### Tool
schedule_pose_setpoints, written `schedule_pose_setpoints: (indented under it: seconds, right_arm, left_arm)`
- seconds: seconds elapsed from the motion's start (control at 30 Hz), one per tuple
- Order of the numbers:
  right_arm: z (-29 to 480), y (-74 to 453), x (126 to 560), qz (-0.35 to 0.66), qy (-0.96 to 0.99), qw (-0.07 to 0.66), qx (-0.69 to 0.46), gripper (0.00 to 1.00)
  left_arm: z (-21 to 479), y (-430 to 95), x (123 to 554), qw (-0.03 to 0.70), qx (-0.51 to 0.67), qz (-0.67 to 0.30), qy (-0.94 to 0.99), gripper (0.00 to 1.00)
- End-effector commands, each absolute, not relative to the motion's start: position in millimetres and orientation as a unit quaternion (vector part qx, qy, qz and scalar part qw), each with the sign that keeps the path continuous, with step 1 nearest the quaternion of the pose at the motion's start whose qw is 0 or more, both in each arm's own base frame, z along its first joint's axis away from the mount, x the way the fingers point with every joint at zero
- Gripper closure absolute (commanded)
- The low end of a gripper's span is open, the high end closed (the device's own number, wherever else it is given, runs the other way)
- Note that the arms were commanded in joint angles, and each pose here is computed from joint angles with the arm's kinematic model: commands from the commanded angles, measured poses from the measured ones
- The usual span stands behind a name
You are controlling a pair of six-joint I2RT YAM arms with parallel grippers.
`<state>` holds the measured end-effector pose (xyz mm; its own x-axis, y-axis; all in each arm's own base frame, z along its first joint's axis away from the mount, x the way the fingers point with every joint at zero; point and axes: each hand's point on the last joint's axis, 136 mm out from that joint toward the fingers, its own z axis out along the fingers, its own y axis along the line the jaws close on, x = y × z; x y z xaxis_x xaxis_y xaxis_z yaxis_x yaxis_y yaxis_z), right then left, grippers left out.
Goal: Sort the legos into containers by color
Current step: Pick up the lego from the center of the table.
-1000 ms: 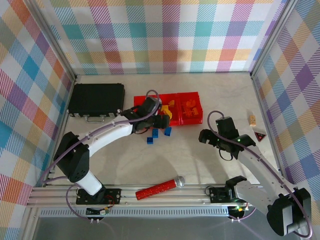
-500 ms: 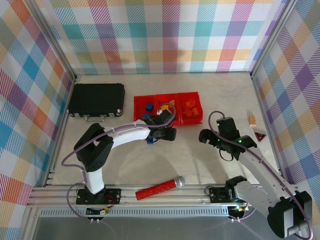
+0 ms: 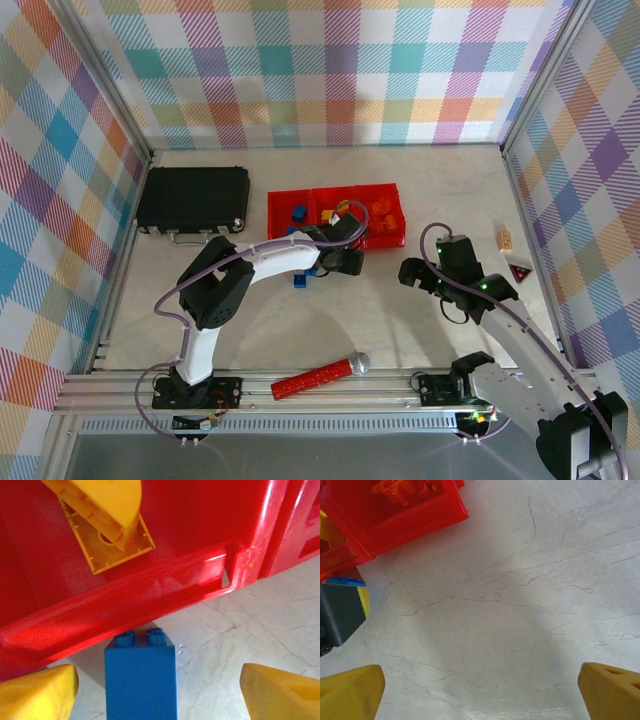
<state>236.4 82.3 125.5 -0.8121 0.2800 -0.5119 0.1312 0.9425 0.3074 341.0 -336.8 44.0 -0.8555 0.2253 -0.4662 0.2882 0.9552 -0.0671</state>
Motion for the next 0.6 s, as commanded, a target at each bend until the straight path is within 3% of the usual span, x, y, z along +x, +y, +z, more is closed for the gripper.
schedule_pose_setpoints:
  seconds: [0.0,0.37,0.57]
  right_arm:
    - [123.4,75.8,233.8,0.117,0.944,0.286,0.114,0.01]
    - [122.5,74.2,232.0,0.114,0.944,0.286,0.115,0.01]
    - [121.5,74.5,231.6,0.116,0.944,0.285,0.117,0.01]
  left_arm:
    - [43.3,-337.1,345.7,0.236,0.141,-0.046,0.960,0.18]
    - [30.7,-332.2,353.7,0.224,0.124,-0.044,0.966,0.34]
    - [29.2,-331.2,350.6,0.221,0.115,-0.052,0.967,0.50]
